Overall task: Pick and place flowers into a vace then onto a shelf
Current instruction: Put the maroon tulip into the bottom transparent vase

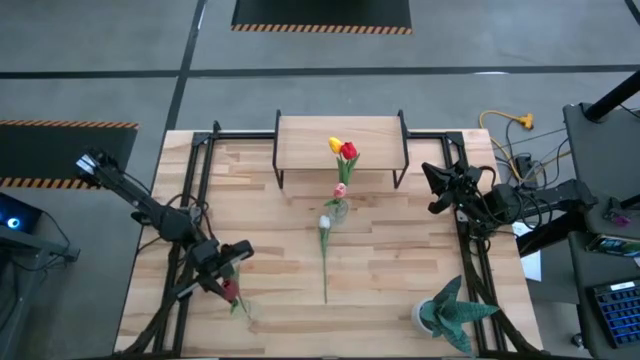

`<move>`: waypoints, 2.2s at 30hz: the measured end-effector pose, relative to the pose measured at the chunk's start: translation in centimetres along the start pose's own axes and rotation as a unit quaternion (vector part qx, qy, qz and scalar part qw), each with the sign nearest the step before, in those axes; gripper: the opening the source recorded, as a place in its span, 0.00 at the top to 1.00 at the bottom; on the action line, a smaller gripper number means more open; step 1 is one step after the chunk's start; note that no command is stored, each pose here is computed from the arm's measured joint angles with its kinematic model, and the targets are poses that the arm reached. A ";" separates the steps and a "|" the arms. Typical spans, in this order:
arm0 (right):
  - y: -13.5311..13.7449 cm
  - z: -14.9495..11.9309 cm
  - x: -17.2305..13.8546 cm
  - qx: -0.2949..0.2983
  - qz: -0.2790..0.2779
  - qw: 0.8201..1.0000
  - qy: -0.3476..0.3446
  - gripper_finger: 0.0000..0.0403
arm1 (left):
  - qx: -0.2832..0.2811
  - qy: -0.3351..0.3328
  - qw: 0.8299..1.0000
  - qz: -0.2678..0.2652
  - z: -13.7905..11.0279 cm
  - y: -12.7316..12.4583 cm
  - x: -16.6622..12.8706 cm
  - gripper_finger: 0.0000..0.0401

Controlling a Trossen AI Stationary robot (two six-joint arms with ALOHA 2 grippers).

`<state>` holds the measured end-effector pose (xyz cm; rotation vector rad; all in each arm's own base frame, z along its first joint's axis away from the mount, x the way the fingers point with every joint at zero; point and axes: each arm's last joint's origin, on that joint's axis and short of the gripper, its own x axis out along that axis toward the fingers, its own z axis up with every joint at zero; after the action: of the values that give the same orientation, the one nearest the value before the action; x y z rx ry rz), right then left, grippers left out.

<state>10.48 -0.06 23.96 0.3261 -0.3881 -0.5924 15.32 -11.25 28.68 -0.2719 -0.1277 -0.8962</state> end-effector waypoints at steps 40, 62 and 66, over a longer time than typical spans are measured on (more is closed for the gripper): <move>-1.0 -6.5 -2.1 -0.001 0.252 0.944 0.211 0.98 | -0.079 0.013 0.995 0.053 -2.7 0.5 -1.6 0.99; -1.0 -6.3 -2.1 0.013 0.243 0.949 0.202 0.98 | -0.182 -0.042 0.981 0.053 -1.2 0.0 -2.4 0.56; -1.0 -6.3 -2.1 0.014 0.243 0.949 0.202 0.98 | -0.173 -0.078 0.981 0.035 0.1 -0.6 -3.3 0.55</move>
<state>11.20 1.54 17.50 0.3545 -0.0702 -0.0295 12.82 -9.09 28.12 -0.6686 -0.1058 -0.8230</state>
